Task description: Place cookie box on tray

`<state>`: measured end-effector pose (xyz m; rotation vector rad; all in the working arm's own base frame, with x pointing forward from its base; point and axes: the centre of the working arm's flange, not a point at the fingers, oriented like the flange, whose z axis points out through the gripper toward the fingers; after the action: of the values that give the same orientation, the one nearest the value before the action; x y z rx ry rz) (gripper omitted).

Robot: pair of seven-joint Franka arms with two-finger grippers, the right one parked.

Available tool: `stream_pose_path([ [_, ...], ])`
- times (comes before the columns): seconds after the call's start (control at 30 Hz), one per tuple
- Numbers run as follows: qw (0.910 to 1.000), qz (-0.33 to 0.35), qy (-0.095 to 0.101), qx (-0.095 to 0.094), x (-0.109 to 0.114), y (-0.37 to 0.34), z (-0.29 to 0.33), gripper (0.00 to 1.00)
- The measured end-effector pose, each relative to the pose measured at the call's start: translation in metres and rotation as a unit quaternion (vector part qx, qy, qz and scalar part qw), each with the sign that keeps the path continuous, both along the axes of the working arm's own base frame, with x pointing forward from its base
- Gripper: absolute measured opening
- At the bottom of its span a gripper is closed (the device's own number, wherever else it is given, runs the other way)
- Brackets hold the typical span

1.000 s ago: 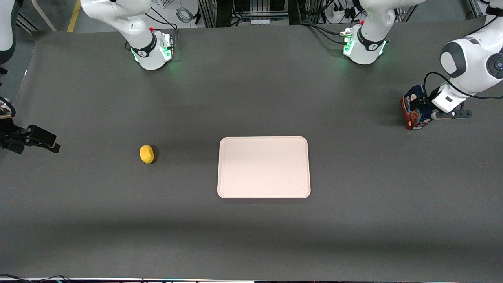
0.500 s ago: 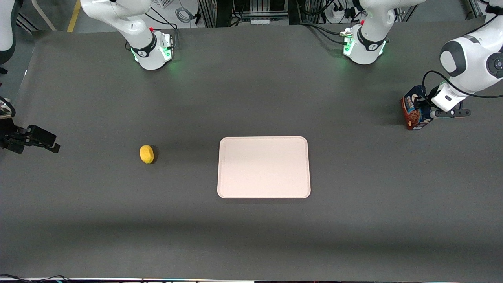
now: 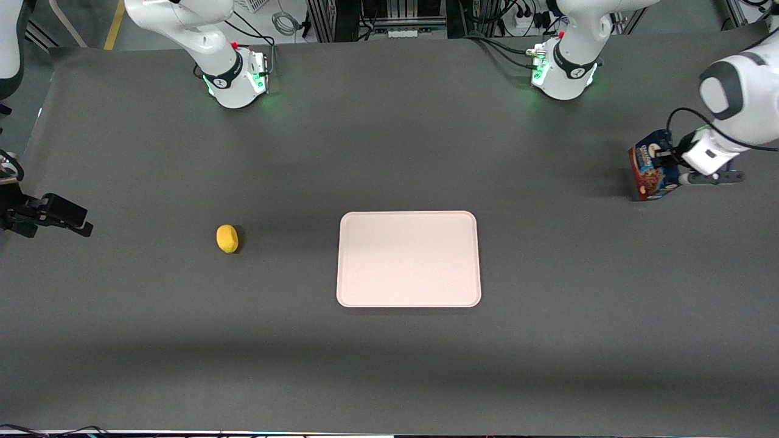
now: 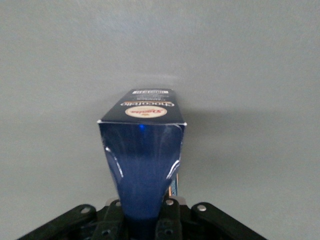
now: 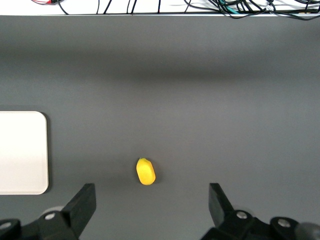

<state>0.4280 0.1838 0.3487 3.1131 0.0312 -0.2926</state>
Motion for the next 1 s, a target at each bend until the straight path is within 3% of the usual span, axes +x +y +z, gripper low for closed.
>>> stream_pose_path([
  [0.17,0.9998,-0.012,-0.01,0.007,0.028,-0.006,0.084,0.19],
  [0.43,0.9995,-0.007,-0.027,0.014,0.042,-0.02,0.204,0.19],
  [0.77,0.9991,-0.004,-0.037,0.021,0.053,-0.039,0.228,0.19],
  [1.0,0.9989,0.034,-0.03,0.015,0.067,-0.141,0.244,0.19],
])
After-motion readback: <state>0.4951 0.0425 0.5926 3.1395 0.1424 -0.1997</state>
